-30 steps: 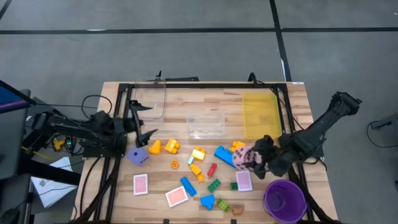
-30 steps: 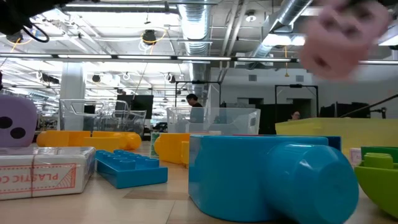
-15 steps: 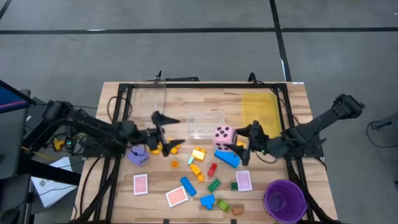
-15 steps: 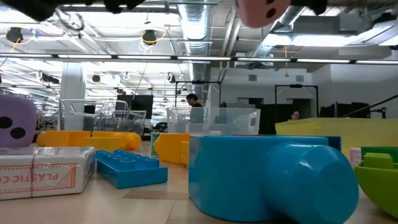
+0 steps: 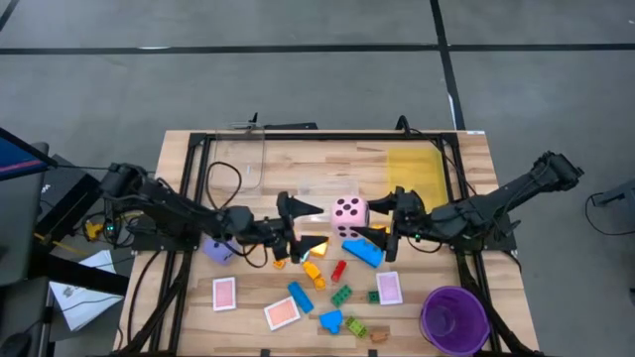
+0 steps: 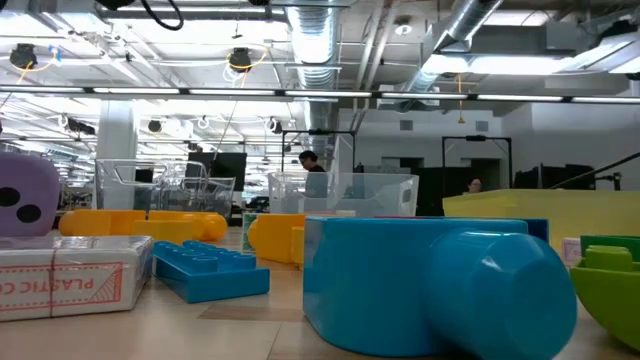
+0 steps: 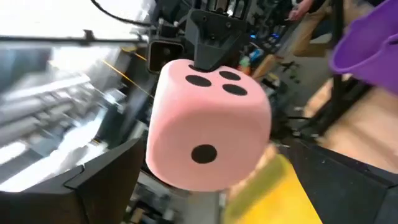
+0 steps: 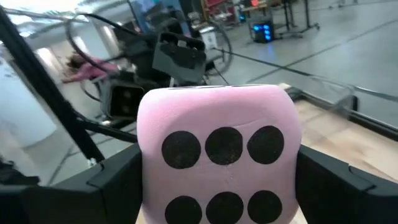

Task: Pick & Place Toys
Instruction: Put the pink die into the top transparent bin

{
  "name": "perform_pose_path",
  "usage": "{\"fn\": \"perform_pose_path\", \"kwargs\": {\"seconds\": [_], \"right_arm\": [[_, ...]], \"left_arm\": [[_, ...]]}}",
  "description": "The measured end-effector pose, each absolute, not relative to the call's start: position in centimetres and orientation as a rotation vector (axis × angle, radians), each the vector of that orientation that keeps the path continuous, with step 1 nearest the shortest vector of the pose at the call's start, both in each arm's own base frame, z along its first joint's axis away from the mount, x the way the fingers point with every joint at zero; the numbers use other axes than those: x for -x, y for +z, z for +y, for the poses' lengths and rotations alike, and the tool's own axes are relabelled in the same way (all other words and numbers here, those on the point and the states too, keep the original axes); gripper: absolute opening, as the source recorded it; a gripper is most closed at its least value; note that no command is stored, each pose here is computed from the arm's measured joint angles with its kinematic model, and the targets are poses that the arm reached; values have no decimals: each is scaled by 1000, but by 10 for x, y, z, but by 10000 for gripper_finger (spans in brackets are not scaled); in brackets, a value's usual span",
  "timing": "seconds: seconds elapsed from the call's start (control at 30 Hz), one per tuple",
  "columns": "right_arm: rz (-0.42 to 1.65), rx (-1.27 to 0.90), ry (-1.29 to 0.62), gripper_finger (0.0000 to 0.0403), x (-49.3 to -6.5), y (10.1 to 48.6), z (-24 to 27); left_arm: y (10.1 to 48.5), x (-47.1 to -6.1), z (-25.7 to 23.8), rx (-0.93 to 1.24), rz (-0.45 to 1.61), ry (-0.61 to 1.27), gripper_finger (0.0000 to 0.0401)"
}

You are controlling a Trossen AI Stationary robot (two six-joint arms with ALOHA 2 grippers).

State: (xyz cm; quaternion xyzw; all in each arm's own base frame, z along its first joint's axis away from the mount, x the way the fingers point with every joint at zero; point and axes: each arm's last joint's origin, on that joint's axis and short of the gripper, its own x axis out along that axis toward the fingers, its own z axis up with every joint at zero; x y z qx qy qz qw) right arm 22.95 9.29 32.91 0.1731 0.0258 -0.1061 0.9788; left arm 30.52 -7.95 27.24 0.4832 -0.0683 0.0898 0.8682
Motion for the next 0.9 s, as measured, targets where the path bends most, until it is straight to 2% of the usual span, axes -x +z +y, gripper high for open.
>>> {"fn": "perform_pose_path", "kwargs": {"seconds": [0.17, 0.53, 0.9], "right_arm": [[23, -369, -162, 326, -230, 333, 94], [-17, -355, -109, 327, -230, 339, 96], [-60, -327, -124, 327, -236, 341, 95]], "left_arm": [[268, -311, -81, -1155, -220, 187, 400], [293, -325, -82, -1161, -277, 155, 400], [298, -329, -75, -1122, -297, 116, 400]]}}
